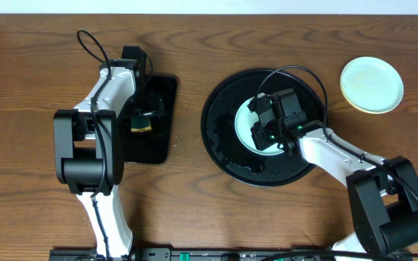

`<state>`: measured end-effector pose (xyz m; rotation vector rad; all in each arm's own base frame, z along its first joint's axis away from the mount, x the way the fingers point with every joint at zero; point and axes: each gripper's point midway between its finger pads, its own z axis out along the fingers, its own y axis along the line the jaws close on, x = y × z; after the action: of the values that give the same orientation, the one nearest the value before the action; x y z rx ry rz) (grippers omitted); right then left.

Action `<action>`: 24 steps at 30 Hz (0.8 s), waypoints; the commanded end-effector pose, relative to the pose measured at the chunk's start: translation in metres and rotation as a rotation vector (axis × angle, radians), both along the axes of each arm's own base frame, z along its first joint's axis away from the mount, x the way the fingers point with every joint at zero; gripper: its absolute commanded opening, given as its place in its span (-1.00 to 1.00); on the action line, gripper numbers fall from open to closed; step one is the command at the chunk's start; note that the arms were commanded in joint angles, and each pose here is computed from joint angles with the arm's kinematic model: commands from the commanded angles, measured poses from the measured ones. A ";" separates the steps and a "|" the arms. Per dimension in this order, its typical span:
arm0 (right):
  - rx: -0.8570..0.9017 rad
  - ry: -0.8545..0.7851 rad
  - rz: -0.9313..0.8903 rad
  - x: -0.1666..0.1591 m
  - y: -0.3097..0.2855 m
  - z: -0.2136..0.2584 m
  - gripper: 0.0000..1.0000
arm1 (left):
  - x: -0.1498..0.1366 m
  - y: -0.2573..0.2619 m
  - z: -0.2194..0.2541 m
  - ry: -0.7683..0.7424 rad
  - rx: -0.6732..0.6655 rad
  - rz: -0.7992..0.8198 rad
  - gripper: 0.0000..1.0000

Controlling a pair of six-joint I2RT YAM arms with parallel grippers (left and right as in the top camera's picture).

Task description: Clean dirty plates on tray and stack at the side

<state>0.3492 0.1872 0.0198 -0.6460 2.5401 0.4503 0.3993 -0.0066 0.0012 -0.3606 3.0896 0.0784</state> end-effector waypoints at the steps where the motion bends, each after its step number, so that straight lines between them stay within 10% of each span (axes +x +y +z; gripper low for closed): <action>1: -0.030 0.019 0.012 -0.002 0.000 -0.014 -0.98 | -0.004 0.002 -0.005 0.019 0.013 -0.009 0.93; 24: -0.286 -0.122 -0.186 0.029 -0.052 -0.008 -0.98 | -0.004 0.002 -0.005 0.019 0.013 -0.009 0.92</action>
<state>0.3748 0.1521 0.0049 -0.5560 2.5501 0.1274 0.3993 -0.0065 0.0012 -0.3606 3.0895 0.0790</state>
